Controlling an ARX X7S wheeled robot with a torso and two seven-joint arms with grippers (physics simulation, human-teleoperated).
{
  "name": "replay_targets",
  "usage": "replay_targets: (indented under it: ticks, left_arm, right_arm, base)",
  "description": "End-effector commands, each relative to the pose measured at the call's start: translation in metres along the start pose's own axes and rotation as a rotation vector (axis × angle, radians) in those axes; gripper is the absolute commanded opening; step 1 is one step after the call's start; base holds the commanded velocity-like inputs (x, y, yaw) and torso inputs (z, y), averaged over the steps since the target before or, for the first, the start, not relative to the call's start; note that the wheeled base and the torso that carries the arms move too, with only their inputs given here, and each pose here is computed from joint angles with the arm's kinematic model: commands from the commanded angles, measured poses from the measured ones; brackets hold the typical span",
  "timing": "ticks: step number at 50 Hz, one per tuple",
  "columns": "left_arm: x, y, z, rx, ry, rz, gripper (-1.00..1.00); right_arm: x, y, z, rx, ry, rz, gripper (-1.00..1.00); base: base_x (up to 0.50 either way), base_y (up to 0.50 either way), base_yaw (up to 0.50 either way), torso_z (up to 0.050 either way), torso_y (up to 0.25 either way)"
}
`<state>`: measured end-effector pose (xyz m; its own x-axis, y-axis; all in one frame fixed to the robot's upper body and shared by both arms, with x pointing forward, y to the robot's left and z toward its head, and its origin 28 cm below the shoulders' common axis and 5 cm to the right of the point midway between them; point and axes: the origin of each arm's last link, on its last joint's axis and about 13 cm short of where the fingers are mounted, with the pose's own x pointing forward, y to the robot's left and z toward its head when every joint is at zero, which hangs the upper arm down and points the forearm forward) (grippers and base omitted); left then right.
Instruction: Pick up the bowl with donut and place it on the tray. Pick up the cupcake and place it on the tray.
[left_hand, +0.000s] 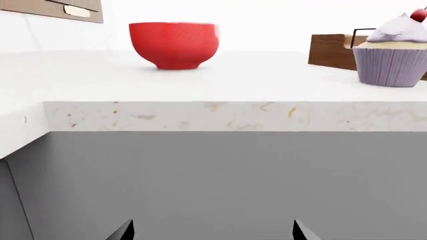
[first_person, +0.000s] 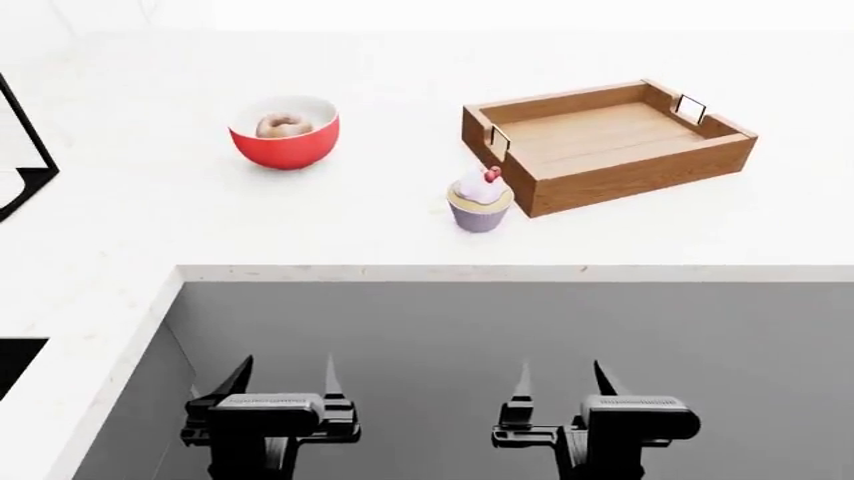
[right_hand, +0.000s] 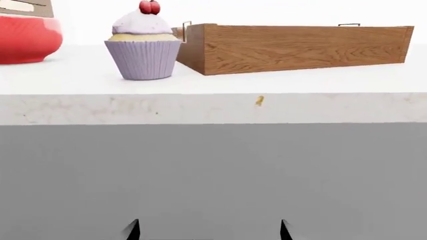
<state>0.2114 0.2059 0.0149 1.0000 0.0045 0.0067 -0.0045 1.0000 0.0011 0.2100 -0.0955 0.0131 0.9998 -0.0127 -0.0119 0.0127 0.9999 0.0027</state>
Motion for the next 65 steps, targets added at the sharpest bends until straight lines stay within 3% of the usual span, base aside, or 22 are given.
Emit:
replay_targets:
  ticks: [1,7,10,18,22,44,65]
  left_arm:
    - [-0.008,0.000,0.023,0.019,-0.019,0.016,1.00]
    - [-0.023,-0.002,0.112,-0.083,-0.213,0.023,1.00]
    - [-0.027,-0.009,0.153,-0.120,-0.279,-0.024,1.00]
    - [-0.022,-0.010,0.243,-0.201,-0.273,-0.124,1.00]
    - [-0.019,-0.006,0.268,-0.208,-0.282,-0.111,1.00]
    - [-0.018,-0.008,0.260,-0.278,-0.271,-0.107,1.00]
    - [-0.013,-0.006,0.257,-0.255,-0.277,-0.093,1.00]
  right_arm:
    - [-0.009,0.003,0.023,0.009,-0.040,-0.013,1.00]
    - [-0.027,0.003,0.106,0.089,-0.143,0.016,1.00]
    - [-0.032,-0.001,0.136,0.005,-0.191,0.019,1.00]
    - [-0.037,-0.010,0.204,0.013,-0.221,0.046,1.00]
    - [-0.040,-0.009,0.218,0.015,-0.238,0.061,1.00]
    - [-0.043,-0.011,0.210,0.054,-0.208,0.077,1.00]
    - [-0.040,-0.011,0.207,0.048,-0.204,0.085,1.00]
  base:
    - [0.00,0.00,0.00,0.000,0.000]
    - [0.00,0.00,0.00,0.000,0.000]
    - [0.00,0.00,0.00,0.000,0.000]
    - [0.00,0.00,0.00,0.000,0.000]
    - [0.00,0.00,0.00,0.000,0.000]
    - [0.03,0.00,0.00,0.000,0.000]
    - [0.11,0.00,0.00,0.000,0.000]
